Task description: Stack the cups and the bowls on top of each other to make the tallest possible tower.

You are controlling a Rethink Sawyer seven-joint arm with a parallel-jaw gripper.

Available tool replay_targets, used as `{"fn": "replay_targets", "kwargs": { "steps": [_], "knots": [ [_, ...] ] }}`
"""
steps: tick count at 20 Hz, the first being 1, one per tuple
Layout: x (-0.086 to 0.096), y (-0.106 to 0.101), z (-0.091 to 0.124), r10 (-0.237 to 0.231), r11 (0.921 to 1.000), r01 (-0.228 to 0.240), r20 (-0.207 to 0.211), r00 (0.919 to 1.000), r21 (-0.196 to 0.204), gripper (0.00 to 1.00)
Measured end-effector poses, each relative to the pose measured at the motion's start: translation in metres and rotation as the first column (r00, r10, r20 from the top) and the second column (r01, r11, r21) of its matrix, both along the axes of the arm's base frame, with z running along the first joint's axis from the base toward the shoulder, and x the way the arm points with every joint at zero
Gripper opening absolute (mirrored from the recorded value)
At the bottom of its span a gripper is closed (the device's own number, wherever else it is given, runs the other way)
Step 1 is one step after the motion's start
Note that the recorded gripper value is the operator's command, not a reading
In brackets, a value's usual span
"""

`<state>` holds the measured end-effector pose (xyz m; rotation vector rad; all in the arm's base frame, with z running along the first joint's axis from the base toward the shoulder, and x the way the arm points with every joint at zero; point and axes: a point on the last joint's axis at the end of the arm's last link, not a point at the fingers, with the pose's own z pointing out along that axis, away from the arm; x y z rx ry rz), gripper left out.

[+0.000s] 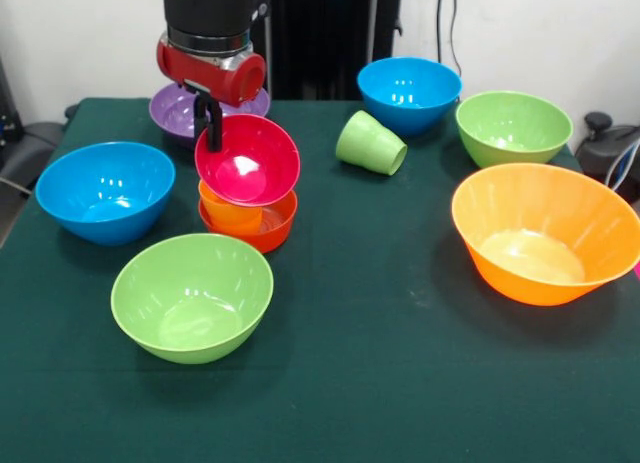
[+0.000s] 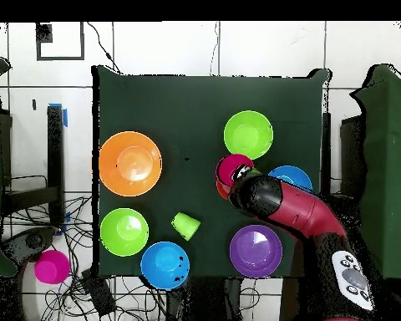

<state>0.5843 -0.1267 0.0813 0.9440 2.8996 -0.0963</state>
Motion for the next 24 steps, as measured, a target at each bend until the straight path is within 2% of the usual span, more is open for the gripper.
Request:
{"fn": "replay_targets", "kwargs": {
  "steps": [24],
  "knots": [
    [0.0008, -0.0026, -0.0008, -0.006, 0.9999, 0.006, 0.003, 1.0000, 0.010, 0.00]
  ]
}}
